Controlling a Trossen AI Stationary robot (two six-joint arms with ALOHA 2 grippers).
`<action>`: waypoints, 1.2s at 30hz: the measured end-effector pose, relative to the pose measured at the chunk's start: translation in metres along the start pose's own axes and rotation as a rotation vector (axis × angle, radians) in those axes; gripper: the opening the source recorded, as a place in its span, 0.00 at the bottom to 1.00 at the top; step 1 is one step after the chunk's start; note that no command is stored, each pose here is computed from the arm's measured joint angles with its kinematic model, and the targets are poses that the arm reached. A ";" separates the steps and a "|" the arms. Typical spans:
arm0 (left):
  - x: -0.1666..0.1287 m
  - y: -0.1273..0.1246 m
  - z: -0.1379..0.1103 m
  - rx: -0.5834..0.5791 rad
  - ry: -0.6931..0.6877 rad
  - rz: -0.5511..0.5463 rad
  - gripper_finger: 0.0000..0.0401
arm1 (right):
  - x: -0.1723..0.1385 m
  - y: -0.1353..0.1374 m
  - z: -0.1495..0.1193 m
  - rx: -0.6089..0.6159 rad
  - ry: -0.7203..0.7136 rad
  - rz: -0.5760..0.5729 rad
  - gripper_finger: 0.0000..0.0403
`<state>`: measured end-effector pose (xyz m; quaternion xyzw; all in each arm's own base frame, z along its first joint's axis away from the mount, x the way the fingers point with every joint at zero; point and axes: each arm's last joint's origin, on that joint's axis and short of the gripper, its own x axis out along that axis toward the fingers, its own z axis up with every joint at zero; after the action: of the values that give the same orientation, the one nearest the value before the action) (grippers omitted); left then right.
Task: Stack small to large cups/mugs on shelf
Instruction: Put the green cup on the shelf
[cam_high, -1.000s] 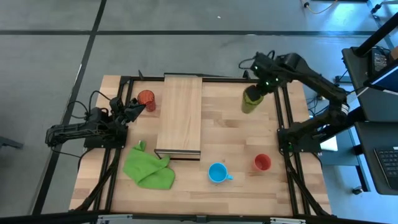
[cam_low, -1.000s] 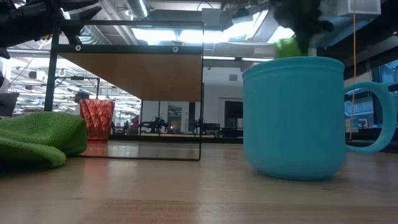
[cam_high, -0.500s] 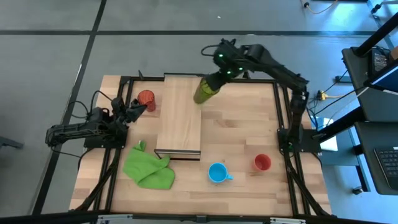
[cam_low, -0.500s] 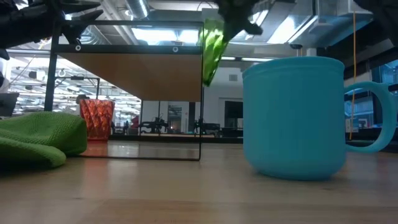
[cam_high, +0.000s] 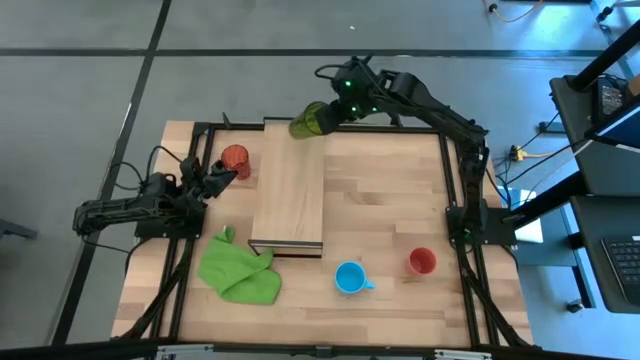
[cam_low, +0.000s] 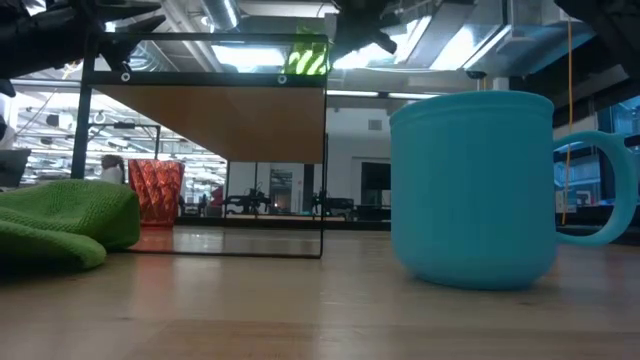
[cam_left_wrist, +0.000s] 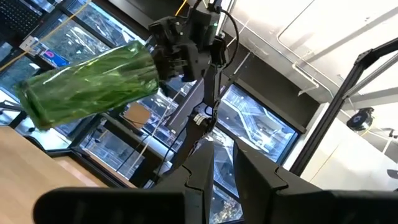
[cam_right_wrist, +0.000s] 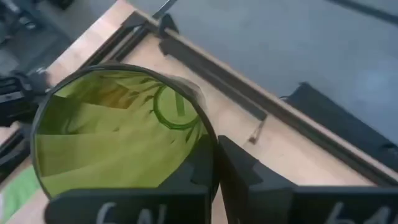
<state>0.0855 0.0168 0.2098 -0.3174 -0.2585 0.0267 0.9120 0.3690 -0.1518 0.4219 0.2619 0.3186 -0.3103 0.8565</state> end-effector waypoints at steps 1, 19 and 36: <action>0.000 0.000 0.000 0.000 -0.002 0.010 0.14 | 0.000 0.002 0.000 -0.003 -0.017 -0.004 0.04; 0.039 -0.096 0.112 0.212 0.299 0.221 0.11 | -0.018 -0.002 0.025 -0.029 -0.192 0.153 0.03; 0.068 -0.061 0.094 0.499 0.701 1.012 0.11 | -0.002 -0.017 0.017 -0.216 -0.022 0.215 0.03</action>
<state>0.0911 0.0361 0.3396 -0.1687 0.2482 0.4061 0.8631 0.3630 -0.1735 0.4307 0.1974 0.3107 -0.1836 0.9115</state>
